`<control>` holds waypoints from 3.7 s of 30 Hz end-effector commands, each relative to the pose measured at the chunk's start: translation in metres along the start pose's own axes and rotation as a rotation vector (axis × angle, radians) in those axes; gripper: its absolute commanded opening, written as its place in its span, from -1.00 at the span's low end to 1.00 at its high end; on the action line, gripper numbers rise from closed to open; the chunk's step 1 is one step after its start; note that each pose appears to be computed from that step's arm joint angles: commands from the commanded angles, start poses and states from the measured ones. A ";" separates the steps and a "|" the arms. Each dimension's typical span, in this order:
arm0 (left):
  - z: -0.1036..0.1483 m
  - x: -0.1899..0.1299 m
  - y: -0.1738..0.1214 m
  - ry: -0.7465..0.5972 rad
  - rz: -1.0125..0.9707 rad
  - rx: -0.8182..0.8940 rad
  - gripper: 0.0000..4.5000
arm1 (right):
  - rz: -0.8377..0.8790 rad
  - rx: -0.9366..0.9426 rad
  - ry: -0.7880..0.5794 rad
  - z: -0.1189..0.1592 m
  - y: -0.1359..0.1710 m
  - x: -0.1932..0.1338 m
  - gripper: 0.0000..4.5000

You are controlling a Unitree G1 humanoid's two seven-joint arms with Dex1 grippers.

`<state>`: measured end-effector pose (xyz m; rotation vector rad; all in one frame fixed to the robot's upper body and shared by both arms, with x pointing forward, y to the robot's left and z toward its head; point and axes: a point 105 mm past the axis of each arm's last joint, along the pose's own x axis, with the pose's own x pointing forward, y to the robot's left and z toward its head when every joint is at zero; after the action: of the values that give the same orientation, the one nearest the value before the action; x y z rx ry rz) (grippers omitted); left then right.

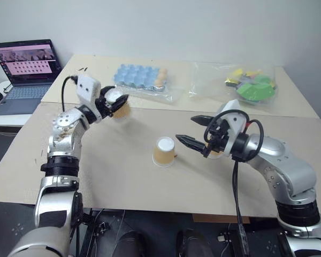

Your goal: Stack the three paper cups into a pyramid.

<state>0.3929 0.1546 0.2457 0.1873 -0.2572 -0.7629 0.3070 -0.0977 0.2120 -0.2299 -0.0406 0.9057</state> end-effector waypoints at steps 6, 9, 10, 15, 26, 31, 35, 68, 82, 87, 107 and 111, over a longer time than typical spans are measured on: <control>-0.030 -0.040 -0.087 0.271 -0.588 0.043 0.17 | -0.046 -0.043 -0.049 0.014 -0.007 0.001 1.00; -0.034 -0.041 -0.078 0.302 -0.601 0.052 0.17 | -0.054 -0.046 -0.048 0.013 -0.008 -0.001 1.00; -0.034 -0.040 -0.076 0.301 -0.600 0.054 0.17 | -0.057 -0.046 -0.047 0.013 -0.008 -0.002 1.00; -0.031 -0.030 -0.068 0.270 -0.578 0.077 0.17 | -0.073 -0.050 -0.047 0.014 -0.009 -0.005 1.00; -0.061 -0.034 -0.098 0.312 -0.700 0.072 0.17 | -0.092 -0.059 -0.044 0.015 -0.013 -0.007 1.00; -0.068 -0.028 -0.111 0.297 -0.725 0.063 0.17 | -0.098 -0.062 -0.041 0.015 -0.014 -0.009 1.00; -0.071 -0.020 -0.121 0.268 -0.740 0.052 0.17 | -0.107 -0.064 -0.036 0.015 -0.014 -0.011 1.00; -0.027 -0.013 -0.115 0.172 -0.711 0.043 0.98 | -0.139 -0.082 0.030 0.011 -0.034 -0.042 1.00; 0.022 -0.055 -0.099 0.178 -0.617 -0.083 0.98 | -0.232 0.011 0.260 -0.039 -0.062 -0.117 1.00; 0.019 -0.066 -0.098 0.202 -0.544 -0.109 0.98 | -0.247 0.041 0.282 -0.067 -0.066 -0.101 1.00; 0.001 -0.089 -0.109 0.280 -0.430 -0.129 0.98 | -0.216 0.091 0.175 -0.068 -0.087 -0.051 1.00; 0.000 -0.088 -0.111 0.279 -0.445 -0.122 0.98 | -0.218 0.098 0.170 -0.069 -0.088 -0.050 1.00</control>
<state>0.2631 0.1424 0.1959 0.1905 0.1377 -1.1515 0.3504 -0.2019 0.1497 -0.1775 0.2033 0.6703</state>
